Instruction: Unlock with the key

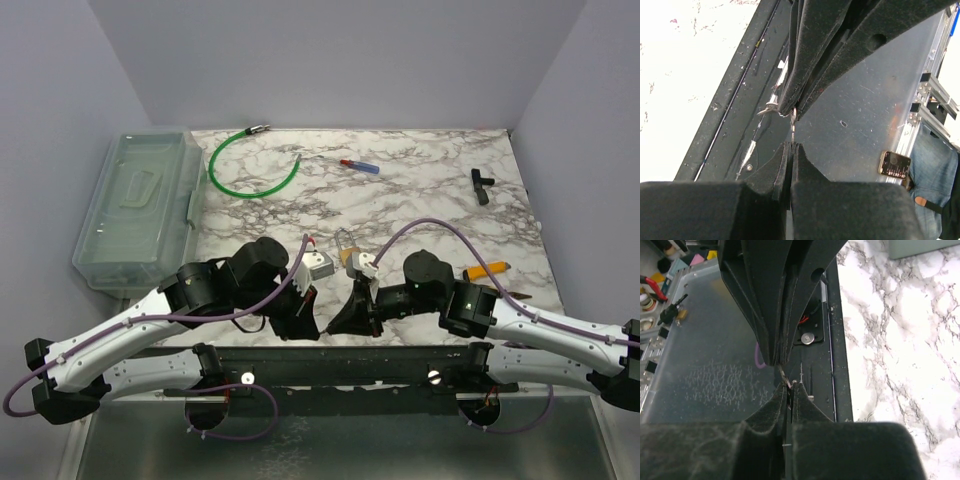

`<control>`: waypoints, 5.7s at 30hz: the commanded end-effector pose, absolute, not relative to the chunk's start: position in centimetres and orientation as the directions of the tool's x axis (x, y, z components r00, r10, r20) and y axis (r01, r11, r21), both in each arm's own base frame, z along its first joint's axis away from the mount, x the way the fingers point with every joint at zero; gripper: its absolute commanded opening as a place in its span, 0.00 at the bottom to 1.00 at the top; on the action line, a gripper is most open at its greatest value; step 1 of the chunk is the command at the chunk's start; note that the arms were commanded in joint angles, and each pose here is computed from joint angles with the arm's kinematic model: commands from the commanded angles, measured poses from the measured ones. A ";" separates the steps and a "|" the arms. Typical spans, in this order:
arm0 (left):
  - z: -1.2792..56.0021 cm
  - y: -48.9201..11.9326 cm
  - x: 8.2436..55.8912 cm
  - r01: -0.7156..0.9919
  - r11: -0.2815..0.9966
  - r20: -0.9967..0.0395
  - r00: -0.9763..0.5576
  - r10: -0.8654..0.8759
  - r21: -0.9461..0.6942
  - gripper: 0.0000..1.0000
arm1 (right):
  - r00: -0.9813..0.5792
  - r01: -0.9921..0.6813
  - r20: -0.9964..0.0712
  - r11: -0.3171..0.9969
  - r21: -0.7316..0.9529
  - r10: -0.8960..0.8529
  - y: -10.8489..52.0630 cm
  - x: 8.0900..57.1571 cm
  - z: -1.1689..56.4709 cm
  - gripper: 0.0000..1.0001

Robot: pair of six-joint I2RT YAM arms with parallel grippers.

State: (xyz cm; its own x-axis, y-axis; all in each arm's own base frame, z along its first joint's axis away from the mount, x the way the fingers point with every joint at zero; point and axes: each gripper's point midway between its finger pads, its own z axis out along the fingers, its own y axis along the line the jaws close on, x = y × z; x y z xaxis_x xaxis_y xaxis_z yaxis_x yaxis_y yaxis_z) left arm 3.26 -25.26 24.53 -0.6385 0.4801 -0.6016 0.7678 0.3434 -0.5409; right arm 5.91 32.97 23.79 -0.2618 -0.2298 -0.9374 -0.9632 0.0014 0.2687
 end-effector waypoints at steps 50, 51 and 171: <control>24.3 -22.8 19.4 0.325 0.922 -0.822 -0.569 0.014 -0.209 0.99 | -0.553 -0.249 -0.806 0.880 0.404 0.213 21.2 17.8 16.7 0.01; 24.1 -23.5 19.6 0.328 0.920 -0.815 -0.579 0.015 -0.215 0.99 | -0.549 -0.232 -0.807 0.889 0.396 0.216 20.9 18.0 16.5 0.01; 29.7 -27.9 21.9 0.351 0.470 -0.578 -0.610 -0.541 -0.810 0.00 | -0.247 -0.847 -0.949 0.432 0.309 0.196 29.5 13.6 25.2 0.76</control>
